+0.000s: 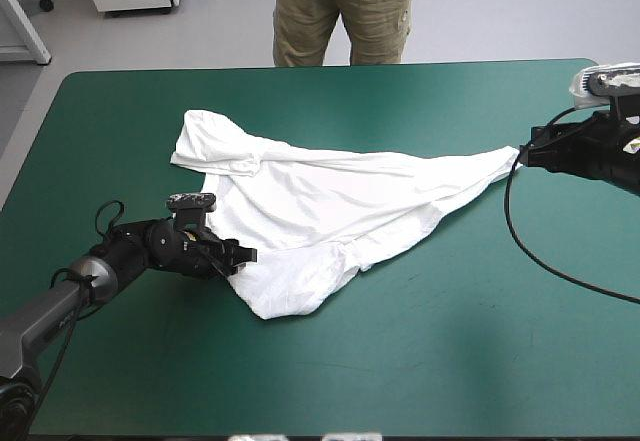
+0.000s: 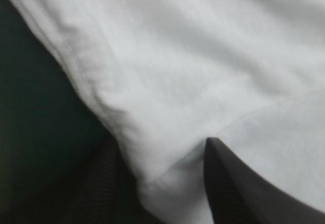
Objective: Fold the cloth
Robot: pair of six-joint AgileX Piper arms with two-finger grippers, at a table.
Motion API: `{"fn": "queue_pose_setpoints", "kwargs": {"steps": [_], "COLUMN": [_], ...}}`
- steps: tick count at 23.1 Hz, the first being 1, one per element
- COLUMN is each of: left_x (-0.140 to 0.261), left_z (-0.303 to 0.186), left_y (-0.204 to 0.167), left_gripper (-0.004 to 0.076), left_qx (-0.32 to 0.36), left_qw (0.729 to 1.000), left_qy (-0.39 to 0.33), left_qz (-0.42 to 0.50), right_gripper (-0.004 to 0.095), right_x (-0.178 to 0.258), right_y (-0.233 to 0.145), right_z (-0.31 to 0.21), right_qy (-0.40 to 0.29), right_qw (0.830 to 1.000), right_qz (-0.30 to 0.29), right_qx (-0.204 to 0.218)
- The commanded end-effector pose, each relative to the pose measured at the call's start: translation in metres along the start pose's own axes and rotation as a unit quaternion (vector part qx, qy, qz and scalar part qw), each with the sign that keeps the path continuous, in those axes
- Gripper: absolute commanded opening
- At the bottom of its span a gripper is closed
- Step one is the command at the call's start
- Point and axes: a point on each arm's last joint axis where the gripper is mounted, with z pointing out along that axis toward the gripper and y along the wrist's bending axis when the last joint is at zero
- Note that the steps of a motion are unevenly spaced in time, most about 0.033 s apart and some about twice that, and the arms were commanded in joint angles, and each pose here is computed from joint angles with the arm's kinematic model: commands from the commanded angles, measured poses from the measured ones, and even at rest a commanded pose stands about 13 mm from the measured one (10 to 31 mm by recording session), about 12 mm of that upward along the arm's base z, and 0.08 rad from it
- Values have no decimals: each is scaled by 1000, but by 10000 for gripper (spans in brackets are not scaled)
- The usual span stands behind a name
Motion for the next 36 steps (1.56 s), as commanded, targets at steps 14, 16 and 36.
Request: {"fn": "queue_pose_setpoints", "kwargs": {"steps": [14,16,36], "left_x": [-13,-21,-24], "left_z": [-4,-10,-16], "left_y": [-1,-2,-3], "left_gripper": [-9,-9,-9], "left_qx": [-29,-40,-50], "left_qw": [998,997,996], "left_qy": [24,27,48], "left_qz": [56,65,62], "right_gripper": [474,472,472], "right_x": [15,29,66], "right_y": [-27,-37,-84], "right_z": [80,121,258], "right_qy": [124,164,238], "right_qw": [991,984,967], "right_qz": [44,72,80], "right_qx": [6,-2,40]}}
